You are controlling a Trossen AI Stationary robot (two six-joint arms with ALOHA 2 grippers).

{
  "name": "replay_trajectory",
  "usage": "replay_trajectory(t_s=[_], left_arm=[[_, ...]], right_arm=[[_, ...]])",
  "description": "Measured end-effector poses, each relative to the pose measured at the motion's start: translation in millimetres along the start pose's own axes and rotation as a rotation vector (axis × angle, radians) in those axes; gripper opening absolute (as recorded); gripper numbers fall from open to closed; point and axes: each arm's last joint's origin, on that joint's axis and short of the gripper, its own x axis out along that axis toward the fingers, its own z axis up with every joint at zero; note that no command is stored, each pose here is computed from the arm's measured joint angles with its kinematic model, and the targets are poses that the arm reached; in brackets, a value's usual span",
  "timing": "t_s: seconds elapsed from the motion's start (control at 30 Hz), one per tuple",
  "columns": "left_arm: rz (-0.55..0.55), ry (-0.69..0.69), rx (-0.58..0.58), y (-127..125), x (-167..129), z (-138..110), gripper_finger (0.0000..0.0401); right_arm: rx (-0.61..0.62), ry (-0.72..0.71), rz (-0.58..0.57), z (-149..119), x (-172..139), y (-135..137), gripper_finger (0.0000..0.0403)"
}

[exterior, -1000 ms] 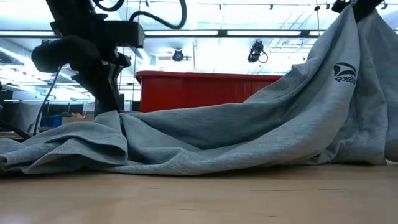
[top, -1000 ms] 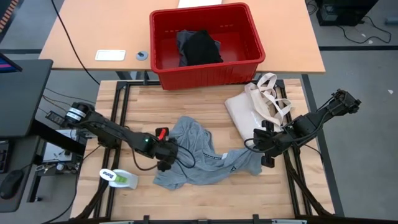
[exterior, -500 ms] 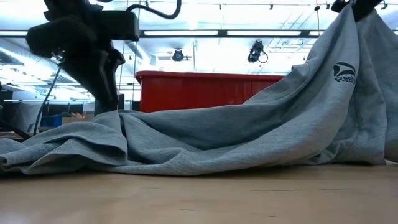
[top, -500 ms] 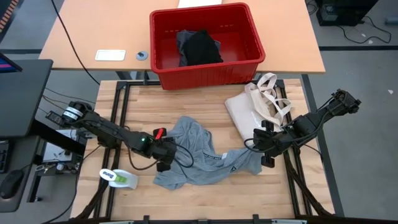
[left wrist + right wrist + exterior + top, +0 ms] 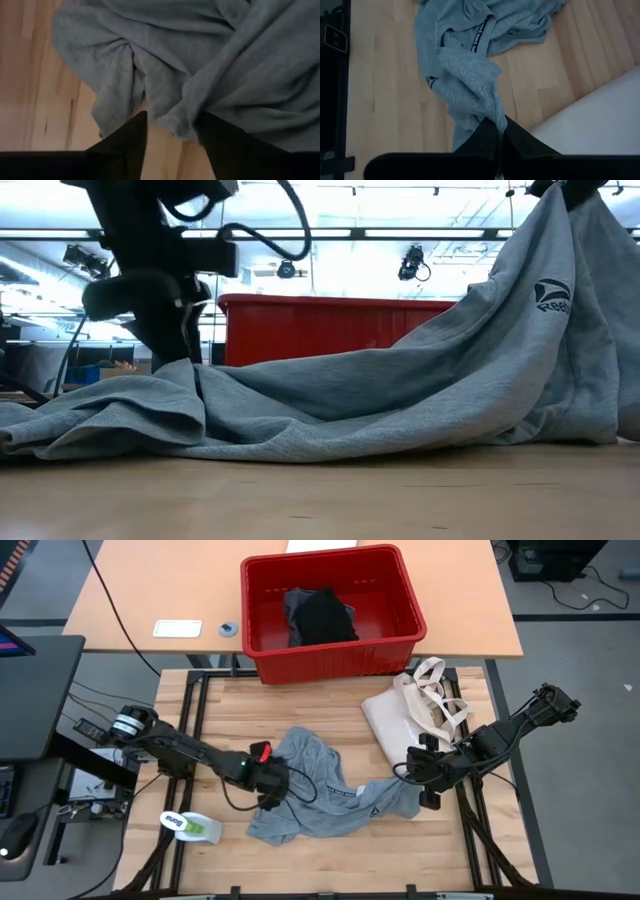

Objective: Fold Laundry from Bin
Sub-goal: Fold the gray shirt

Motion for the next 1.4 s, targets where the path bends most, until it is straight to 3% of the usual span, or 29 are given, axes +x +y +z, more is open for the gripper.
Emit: replay_trajectory(t_s=[0.17,0.2,0.37,0.47,0.63,0.9,1.2,1.3,1.4], left_arm=[[-0.108,0.003,0.04,3.7,3.7,6.0,0.003],[-0.128,0.006,0.042,4.6,4.0,6.6,0.0017],[-0.202,0.021,0.054,9.0,4.0,8.1,0.0005],[-0.226,-0.022,0.046,16.6,-14.4,9.4,0.0003],[-0.274,-0.181,0.029,40.4,-75.4,11.0,0.0002],[-0.315,-0.472,-0.019,93.6,-171.2,-8.7,0.0001],[-0.163,-0.839,-0.01,145.1,-259.6,-38.0,0.0001],[-0.13,-0.931,0.006,157.3,-282.8,-41.9,0.0],[-0.106,-1.026,0.027,167.5,-304.7,-43.5,0.0]], right_arm=[[0.002,-0.001,0.001,0.1,0.0,0.1,0.0013],[0.002,-0.001,0.001,0.1,0.0,0.1,0.0013],[0.002,-0.001,0.001,0.1,0.0,0.2,0.0013],[0.002,0.002,0.006,0.0,0.0,0.3,0.0013],[-0.012,0.006,0.002,-0.5,0.0,-0.1,0.0013],[-0.167,-0.049,0.036,10.7,-17.5,1.6,0.0013],[-0.275,-0.206,-0.037,32.7,-65.6,-5.7,0.0013],[-0.327,-0.238,0.014,38.9,-79.8,-7.0,0.0013],[-0.395,-0.265,0.135,44.0,-95.6,-6.1,0.0013]])
